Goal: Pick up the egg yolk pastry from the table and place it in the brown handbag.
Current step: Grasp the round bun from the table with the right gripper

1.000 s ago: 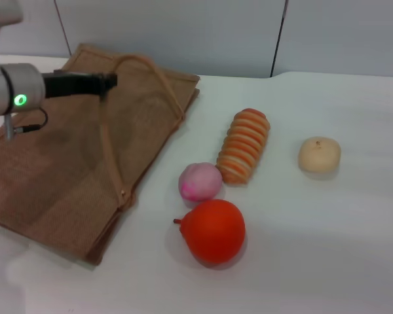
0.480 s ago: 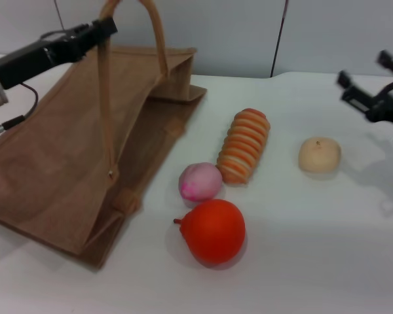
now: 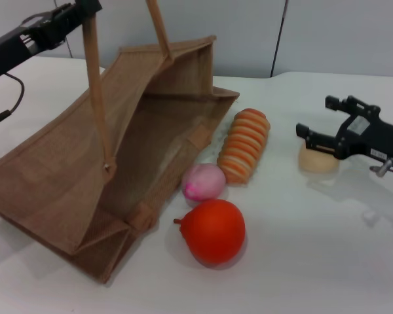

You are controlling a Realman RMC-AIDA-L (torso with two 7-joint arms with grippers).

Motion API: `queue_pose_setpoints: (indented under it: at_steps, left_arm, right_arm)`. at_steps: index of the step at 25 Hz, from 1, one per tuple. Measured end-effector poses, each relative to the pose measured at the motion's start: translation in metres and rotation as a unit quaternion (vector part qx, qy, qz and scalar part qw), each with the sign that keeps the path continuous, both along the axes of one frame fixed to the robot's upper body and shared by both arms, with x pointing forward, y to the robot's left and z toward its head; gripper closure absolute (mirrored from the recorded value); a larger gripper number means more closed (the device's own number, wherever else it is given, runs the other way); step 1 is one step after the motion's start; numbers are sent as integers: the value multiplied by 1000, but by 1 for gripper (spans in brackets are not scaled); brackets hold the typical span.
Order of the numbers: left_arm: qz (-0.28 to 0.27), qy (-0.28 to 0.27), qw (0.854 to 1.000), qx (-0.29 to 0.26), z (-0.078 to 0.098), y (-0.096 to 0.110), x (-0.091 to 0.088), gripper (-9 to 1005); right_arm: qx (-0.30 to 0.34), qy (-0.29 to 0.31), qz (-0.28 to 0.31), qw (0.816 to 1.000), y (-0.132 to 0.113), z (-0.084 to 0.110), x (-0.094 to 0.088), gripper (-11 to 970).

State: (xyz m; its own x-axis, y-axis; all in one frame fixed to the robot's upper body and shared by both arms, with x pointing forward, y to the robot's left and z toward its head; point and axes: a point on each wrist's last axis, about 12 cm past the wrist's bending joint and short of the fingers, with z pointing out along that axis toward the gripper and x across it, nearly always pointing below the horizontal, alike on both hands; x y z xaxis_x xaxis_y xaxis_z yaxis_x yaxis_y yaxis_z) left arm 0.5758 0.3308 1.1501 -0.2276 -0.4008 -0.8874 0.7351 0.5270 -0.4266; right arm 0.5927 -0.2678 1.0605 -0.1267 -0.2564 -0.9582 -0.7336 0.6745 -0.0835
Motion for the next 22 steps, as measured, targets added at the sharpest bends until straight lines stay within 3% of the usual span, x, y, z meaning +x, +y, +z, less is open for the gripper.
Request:
queue_pose_setpoints:
  at_steps: [13, 22]
  left_arm:
    - [4, -3, 1000, -4, 0, 1, 0, 875]
    - [10, 4, 1000, -11, -3, 4, 0, 875]
  right_arm:
    - [-88, 93, -11, 992, -1, -13, 11, 62]
    - [-101, 110, -1, 989, 1, -15, 10, 63]
